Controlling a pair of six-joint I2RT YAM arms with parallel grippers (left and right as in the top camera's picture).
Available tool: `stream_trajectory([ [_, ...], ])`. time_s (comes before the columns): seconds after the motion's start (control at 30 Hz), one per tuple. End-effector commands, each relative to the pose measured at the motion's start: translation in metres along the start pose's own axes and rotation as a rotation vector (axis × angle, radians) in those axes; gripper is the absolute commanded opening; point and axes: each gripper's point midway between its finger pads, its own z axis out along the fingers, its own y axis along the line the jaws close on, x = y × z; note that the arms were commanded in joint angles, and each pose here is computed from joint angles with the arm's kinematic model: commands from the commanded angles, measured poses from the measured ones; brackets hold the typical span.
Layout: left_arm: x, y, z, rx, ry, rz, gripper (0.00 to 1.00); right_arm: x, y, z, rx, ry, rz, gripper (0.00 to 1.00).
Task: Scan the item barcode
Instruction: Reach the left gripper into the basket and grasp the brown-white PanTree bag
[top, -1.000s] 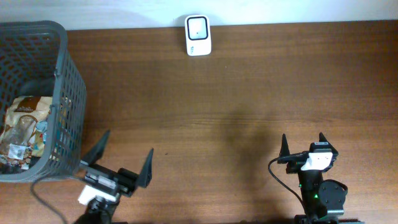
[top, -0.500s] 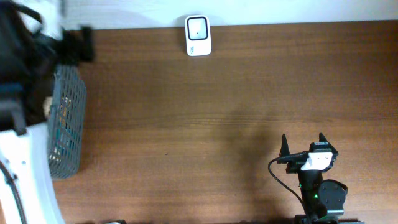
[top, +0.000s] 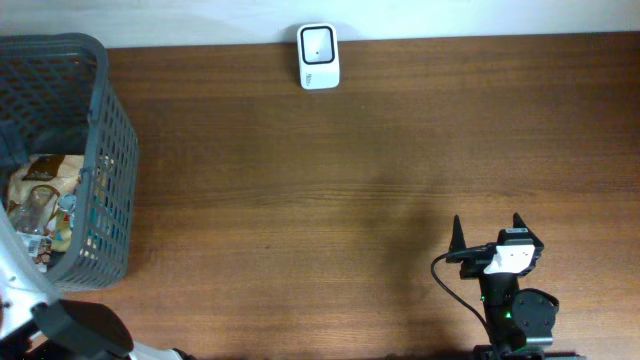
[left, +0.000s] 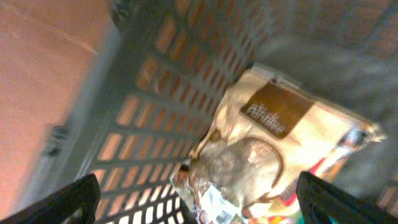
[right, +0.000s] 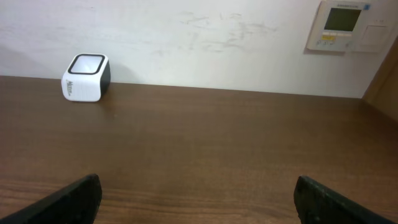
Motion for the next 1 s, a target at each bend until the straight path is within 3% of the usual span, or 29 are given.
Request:
stream_trajectory([
  [0.0,0.036,0.002,0.038,-0.017,0.090,0.035,0.99,0.003,0.000,0.000,0.004,0.004,-0.007,0.98],
  [0.17,0.043,-0.051,0.066,0.229,0.078,0.142,0.99,0.003,0.000,0.000,0.003,0.004,-0.007,0.98],
  [0.43,0.073,-0.075,0.109,0.305,0.185,0.310,1.00,0.003,0.000,0.000,0.003,0.004,-0.007,0.98],
  [0.77,0.113,-0.095,0.130,0.392,0.321,0.419,0.93,0.003,0.000,0.000,0.004,0.004,-0.007,0.98],
  [0.83,0.119,-0.089,0.136,0.360,0.350,0.444,0.88,0.003,0.000,0.000,0.004,0.004,-0.008,0.98],
  [0.9,0.120,-0.081,0.140,0.316,0.366,0.470,0.70,0.003,0.000,0.000,0.004,0.004,-0.008,0.98],
  [0.97,0.118,-0.077,0.146,0.291,0.358,0.468,0.66,0.003,0.000,0.000,0.004,0.004,-0.007,0.98],
])
